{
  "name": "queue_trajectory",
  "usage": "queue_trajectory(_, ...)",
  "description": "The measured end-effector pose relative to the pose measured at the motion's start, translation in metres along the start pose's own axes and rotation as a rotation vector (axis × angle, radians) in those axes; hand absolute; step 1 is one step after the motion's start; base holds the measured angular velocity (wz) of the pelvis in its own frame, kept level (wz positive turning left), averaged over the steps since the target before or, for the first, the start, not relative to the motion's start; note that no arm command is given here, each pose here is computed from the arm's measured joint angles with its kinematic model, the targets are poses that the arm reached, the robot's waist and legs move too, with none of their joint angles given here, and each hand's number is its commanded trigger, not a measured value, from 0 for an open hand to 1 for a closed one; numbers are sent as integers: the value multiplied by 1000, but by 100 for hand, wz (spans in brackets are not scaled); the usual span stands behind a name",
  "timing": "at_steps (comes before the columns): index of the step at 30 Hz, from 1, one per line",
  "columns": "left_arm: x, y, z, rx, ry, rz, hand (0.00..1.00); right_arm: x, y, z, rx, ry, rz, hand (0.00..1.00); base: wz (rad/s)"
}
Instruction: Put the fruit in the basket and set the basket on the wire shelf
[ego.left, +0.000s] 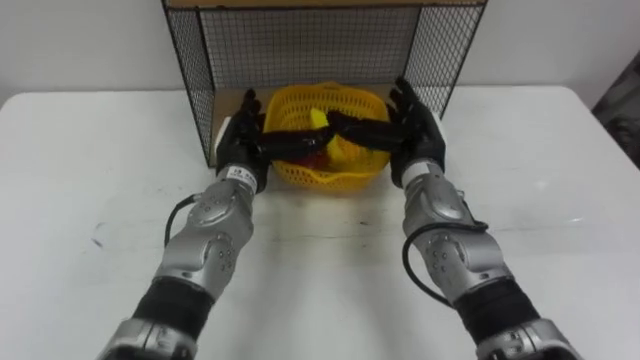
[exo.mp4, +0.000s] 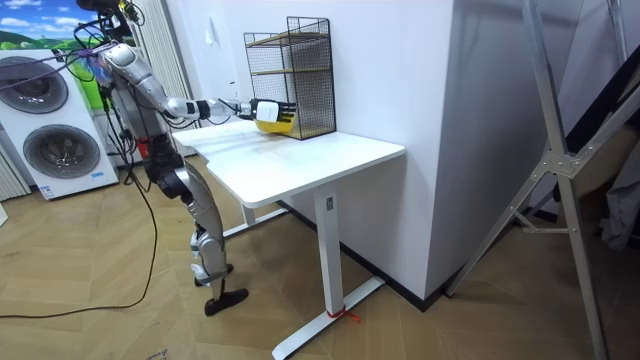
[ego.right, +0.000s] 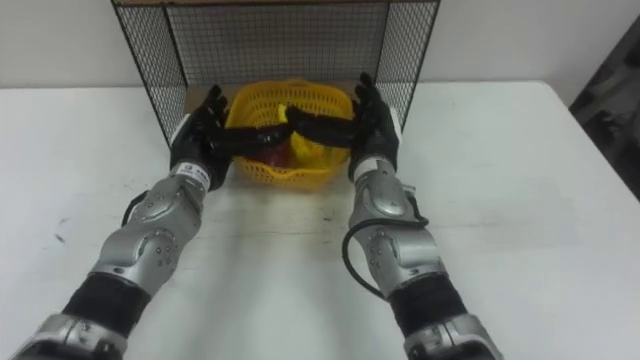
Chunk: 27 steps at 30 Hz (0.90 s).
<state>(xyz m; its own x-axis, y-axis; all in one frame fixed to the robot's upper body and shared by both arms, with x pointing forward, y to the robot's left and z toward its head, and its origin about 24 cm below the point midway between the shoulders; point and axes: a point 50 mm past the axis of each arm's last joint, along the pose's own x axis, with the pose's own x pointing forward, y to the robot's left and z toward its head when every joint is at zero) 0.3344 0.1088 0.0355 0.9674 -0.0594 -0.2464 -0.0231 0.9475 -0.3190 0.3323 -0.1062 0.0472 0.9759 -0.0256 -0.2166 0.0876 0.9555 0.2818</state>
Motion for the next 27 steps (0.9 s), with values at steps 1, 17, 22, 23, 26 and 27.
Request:
queue_trajectory(1,0,-1,1,1,-3,0,0,1,1,4,6,-10,-6,0,10)
queue_trajectory(17,22,-21,28,23,-2,-2,0,25,11,34,55,-26,-65,0,5)
queue_trajectory(22,27,-26,31,30,4,1,0,31,12,34,41,-6,-80,0,1)
queue_trajectory(23,28,-26,32,29,-7,1,0,32,13,36,40,-9,-81,0,0)
queue_trajectory(26,30,-29,37,42,-18,-1,0,36,14,39,39,-7,-81,0,0)
queue_trajectory(27,30,-30,38,43,-21,-2,0,37,15,40,39,-6,-81,0,0)
